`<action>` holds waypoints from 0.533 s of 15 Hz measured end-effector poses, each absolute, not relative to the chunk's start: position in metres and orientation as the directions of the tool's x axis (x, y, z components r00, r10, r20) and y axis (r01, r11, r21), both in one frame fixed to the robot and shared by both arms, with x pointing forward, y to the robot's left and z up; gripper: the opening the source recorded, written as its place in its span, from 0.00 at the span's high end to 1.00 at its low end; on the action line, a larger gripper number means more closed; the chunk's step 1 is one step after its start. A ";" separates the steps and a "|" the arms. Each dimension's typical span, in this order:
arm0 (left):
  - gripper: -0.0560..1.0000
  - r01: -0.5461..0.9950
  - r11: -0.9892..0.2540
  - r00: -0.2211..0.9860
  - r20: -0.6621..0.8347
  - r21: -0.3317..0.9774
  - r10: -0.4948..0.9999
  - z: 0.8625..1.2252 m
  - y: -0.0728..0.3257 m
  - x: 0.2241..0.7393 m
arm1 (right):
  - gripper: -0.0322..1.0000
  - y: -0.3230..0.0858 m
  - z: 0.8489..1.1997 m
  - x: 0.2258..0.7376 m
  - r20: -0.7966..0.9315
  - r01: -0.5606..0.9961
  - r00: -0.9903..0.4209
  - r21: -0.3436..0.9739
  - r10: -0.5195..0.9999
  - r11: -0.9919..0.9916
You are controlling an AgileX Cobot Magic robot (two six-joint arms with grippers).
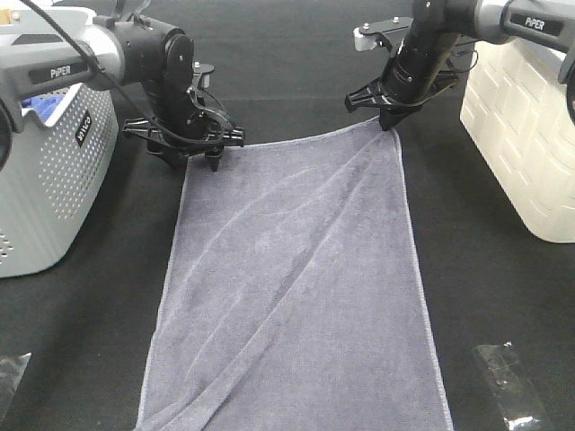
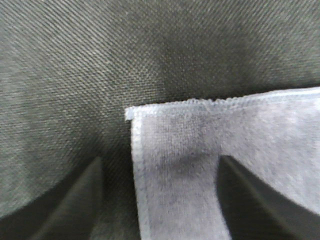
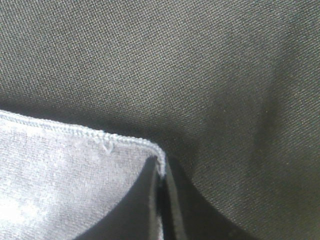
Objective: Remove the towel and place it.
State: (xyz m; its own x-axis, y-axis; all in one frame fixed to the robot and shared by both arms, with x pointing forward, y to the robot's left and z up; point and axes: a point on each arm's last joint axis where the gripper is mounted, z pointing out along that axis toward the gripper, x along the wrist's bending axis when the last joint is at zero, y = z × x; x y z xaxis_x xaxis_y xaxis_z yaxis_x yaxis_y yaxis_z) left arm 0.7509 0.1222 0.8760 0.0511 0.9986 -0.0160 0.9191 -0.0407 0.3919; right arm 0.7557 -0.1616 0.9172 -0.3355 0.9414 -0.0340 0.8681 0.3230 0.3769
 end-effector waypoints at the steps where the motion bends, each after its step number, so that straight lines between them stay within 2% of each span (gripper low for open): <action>1: 0.43 0.919 -0.041 0.051 -0.016 0.392 0.999 0.875 0.122 0.751 | 0.97 -0.162 0.917 0.756 -0.034 0.868 -0.335 0.377 0.941 0.323; 3: 0.45 0.919 -0.040 0.051 -0.018 0.393 0.999 0.872 0.122 0.752 | 0.97 -0.162 0.917 0.756 -0.034 0.868 -0.336 0.376 0.941 0.323; 5: 0.55 0.918 -0.033 0.048 -0.029 0.396 0.998 0.871 0.121 0.752 | 0.97 -0.162 0.917 0.756 -0.034 0.869 -0.336 0.375 0.941 0.323; 7: 0.70 0.915 -0.031 0.048 -0.033 0.402 0.998 0.871 0.120 0.753 | 0.97 -0.162 0.917 0.755 -0.034 0.869 -0.336 0.374 0.941 0.323; 8: 0.70 0.915 -0.031 0.048 -0.033 0.402 0.998 0.871 0.120 0.753 | 0.97 -0.162 0.917 0.755 -0.034 0.869 -0.336 0.374 0.941 0.323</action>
